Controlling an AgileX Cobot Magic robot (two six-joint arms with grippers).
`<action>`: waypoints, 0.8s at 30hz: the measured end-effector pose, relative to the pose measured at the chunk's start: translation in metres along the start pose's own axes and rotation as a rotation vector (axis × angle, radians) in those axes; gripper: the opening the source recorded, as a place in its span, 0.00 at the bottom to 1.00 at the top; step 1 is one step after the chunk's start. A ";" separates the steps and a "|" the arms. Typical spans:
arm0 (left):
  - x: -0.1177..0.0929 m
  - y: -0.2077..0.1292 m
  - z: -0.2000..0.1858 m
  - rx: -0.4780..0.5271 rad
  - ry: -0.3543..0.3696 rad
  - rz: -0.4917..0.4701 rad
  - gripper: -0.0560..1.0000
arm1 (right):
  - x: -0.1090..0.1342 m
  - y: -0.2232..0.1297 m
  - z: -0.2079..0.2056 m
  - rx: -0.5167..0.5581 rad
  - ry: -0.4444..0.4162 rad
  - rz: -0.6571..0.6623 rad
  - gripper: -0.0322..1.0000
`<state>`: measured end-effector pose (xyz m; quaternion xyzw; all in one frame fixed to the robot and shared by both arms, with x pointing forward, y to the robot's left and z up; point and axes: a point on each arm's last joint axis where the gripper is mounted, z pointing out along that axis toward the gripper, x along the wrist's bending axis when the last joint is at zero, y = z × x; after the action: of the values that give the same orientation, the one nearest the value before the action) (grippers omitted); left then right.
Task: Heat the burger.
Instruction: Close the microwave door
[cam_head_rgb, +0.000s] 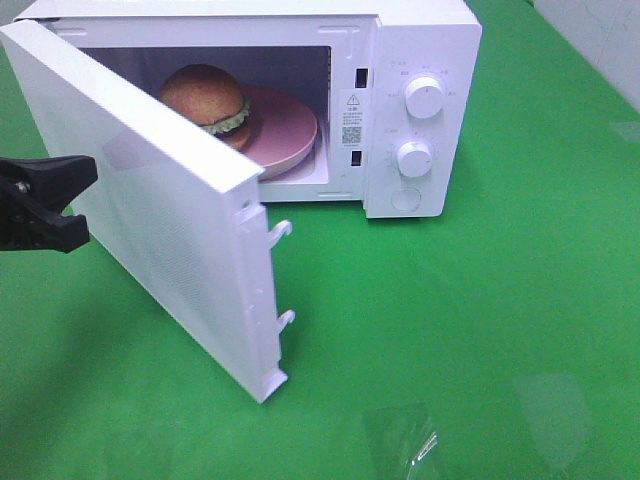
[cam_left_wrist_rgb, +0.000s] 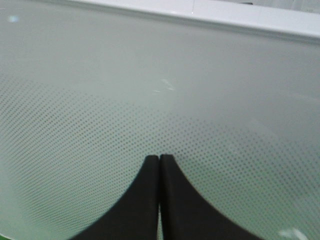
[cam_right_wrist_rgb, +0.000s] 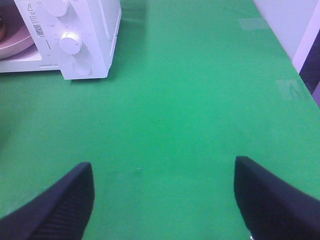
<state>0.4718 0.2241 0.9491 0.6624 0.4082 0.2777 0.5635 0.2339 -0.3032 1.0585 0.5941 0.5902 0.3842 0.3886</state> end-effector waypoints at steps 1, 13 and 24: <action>0.000 0.000 0.000 0.000 0.000 0.000 0.05 | 0.000 0.000 0.000 0.000 0.000 0.000 0.77; -0.015 0.006 0.036 -0.011 -0.038 -0.004 0.05 | 0.000 0.000 0.000 0.000 0.000 0.000 0.77; -0.029 0.011 0.071 -0.010 0.005 -0.003 0.05 | 0.000 0.000 0.000 0.000 0.000 0.000 0.77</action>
<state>0.5186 0.1622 0.9470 0.6583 0.4093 0.2804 0.5661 0.2339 -0.3032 1.0585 0.5941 0.5902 0.3842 0.3886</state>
